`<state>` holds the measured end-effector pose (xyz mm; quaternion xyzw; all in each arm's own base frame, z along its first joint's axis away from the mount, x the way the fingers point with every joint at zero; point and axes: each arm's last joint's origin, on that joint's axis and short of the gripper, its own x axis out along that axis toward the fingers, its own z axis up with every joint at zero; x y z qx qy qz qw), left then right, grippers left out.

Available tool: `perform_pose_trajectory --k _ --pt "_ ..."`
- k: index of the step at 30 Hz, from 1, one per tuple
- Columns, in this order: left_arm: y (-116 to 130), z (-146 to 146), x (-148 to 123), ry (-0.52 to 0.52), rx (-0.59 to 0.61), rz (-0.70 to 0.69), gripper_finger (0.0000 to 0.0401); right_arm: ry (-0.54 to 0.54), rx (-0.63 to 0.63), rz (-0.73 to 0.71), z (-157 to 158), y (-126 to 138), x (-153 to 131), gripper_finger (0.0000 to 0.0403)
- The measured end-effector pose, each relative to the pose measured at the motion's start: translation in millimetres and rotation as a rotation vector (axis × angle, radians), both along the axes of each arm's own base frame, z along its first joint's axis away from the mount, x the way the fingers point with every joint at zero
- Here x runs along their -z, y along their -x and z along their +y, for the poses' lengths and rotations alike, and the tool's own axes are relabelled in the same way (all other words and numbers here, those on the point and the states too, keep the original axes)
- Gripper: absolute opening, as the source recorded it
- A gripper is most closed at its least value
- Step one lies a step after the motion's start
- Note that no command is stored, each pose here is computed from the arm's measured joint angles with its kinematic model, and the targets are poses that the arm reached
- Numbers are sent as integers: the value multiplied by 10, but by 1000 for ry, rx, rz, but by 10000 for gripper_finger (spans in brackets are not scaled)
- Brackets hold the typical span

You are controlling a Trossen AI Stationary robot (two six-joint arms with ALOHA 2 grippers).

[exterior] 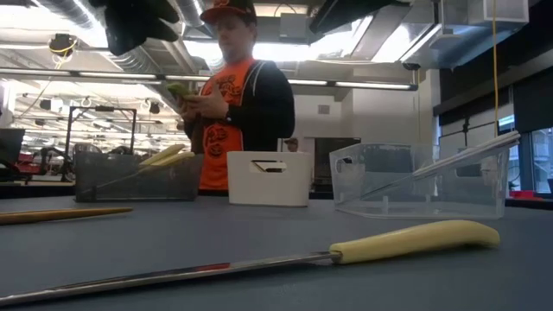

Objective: Sort silverware by color (type)
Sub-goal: Put the gold knife into the white bin

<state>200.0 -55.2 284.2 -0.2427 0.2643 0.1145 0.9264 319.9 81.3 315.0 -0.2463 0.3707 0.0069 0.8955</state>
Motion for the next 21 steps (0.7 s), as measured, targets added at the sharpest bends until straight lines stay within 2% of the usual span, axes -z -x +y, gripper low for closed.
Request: perform_pose_trajectory --k 3,8,15,21 --pt "-104 -132 -4 43 17 102 112 0 0 0 0 0 0 172" --pt "-230 -359 107 174 0 309 112 0 0 1 0 0 1 172" --pt "-339 -675 458 328 -74 578 112 0 0 1 0 0 1 172" --pt "-438 -830 804 383 -134 749 112 0 0 1 0 1 1 172"
